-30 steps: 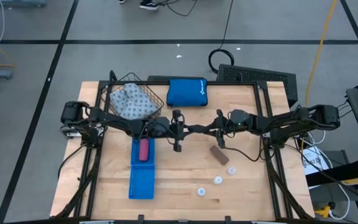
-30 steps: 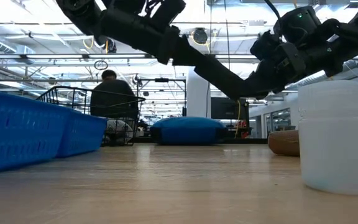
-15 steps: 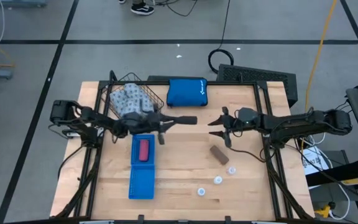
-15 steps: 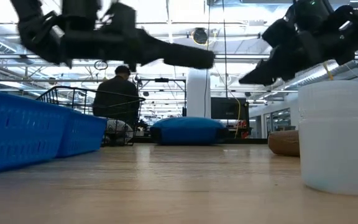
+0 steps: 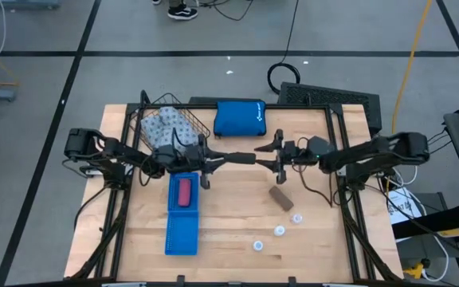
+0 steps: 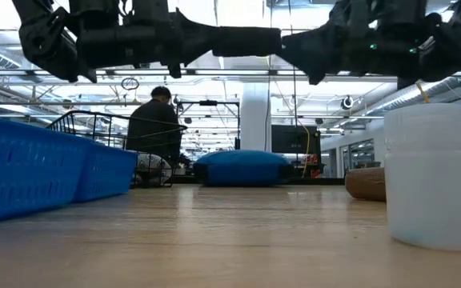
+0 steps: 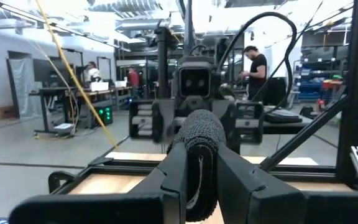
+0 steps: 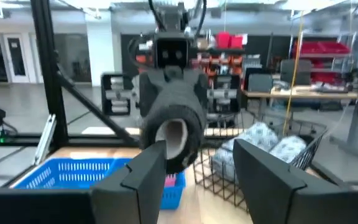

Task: Pick & place medical supplies in basket/bin
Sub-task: Put the black bandage into the top blue bin

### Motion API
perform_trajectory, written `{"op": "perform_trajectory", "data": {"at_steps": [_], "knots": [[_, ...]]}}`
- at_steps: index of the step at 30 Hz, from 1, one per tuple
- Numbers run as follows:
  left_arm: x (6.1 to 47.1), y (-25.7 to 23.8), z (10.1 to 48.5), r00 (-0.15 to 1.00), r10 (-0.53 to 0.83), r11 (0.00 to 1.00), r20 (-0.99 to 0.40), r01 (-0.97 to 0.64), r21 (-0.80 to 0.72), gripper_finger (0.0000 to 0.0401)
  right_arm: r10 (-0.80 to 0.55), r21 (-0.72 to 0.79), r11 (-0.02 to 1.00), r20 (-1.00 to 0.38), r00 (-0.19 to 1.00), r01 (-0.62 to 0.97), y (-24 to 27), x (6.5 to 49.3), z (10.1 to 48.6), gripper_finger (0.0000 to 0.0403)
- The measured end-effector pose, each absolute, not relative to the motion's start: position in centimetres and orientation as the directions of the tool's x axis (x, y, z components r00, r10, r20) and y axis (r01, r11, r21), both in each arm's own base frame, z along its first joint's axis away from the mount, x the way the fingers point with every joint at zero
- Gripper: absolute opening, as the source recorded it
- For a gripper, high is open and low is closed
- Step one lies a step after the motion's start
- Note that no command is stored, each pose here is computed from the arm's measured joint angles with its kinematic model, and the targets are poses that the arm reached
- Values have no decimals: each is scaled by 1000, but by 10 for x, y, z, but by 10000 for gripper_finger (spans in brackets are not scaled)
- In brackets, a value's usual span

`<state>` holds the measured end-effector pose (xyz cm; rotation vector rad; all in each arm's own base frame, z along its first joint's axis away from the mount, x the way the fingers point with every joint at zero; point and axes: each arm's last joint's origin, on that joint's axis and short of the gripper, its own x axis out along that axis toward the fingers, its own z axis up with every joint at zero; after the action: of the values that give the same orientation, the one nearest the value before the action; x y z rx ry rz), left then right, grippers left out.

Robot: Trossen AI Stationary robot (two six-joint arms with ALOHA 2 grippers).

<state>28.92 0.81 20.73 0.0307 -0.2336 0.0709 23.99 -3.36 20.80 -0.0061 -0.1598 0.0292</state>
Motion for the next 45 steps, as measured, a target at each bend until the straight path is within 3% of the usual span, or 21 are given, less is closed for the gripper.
{"op": "perform_trajectory", "data": {"at_steps": [10, 20, 24, 45], "knots": [[290, 7, 205, 978, 46, 998, 204, -56, 40, 60, 117, -9, 993, 112, 987, -116, -25, 260, 202, 202], [291, 7, 204, 980, 18, 998, 197, -30, 59, 60, 133, 43, 990, -6, 991, -133, -26, 247, 211, 300], [291, 8, 205, 979, 35, 997, 201, -49, 65, 60, 145, 45, 989, -20, 989, -144, -25, 241, 217, 322], [290, 9, 205, 977, 61, 995, 203, -76, 67, 60, -8, -47, 999, 64, 998, 11, -22, 255, 207, 316]]}}
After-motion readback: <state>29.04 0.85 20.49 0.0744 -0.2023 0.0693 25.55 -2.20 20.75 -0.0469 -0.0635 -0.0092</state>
